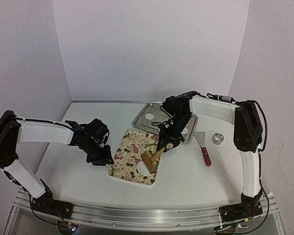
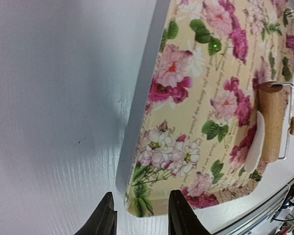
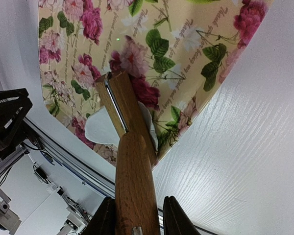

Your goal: Roll out the dumpling wrappers from the dough

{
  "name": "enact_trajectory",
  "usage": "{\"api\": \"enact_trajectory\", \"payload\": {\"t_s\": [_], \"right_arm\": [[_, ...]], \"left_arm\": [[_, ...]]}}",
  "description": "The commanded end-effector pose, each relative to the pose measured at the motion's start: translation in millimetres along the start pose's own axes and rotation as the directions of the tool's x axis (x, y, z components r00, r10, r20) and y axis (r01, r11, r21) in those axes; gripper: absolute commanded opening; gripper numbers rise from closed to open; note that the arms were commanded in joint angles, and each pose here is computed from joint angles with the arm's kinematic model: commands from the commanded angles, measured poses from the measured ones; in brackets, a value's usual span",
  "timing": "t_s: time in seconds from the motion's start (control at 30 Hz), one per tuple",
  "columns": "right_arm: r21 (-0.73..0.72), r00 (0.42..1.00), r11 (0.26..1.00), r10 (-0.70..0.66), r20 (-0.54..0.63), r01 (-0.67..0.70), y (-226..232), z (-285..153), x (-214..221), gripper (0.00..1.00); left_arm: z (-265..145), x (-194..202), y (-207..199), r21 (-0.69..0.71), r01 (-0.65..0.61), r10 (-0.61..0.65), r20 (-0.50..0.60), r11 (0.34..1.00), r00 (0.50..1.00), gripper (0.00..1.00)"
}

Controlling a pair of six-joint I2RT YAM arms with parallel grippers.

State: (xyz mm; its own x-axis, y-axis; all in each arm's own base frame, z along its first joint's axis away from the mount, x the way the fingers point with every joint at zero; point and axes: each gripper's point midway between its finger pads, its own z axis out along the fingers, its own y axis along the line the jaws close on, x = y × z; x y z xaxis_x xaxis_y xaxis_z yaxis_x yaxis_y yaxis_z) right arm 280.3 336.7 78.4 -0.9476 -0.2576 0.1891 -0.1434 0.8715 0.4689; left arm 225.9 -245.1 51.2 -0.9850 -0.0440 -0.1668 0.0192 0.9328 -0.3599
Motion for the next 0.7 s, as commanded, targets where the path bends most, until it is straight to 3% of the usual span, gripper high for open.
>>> {"api": "enact_trajectory", "payload": {"t_s": [0.0,0.27,0.57,0.67], "right_arm": [[0.589,0.995,0.807,0.082,-0.054,-0.034,-136.0,52.2,12.2,0.0],[0.586,0.996,0.81,0.075,-0.055,-0.029,-132.6,53.9,12.4,0.0],[0.576,0.995,0.817,0.064,-0.072,-0.011,-122.2,66.0,14.9,0.0],[0.583,0.994,0.813,0.073,-0.081,-0.012,-121.3,73.7,18.0,0.0]], "left_arm": [[15.5,-2.8,4.3,-0.058,-0.014,0.012,-0.036,0.998,0.999,0.46],[36.3,1.2,9.4,-0.086,-0.027,0.02,-0.082,0.996,0.996,0.39],[57.4,16.2,5.3,-0.086,-0.075,0.062,-0.144,0.993,0.988,0.04],[59.9,17.7,4.9,-0.09,-0.084,0.07,-0.15,0.992,0.986,0.0]]}}
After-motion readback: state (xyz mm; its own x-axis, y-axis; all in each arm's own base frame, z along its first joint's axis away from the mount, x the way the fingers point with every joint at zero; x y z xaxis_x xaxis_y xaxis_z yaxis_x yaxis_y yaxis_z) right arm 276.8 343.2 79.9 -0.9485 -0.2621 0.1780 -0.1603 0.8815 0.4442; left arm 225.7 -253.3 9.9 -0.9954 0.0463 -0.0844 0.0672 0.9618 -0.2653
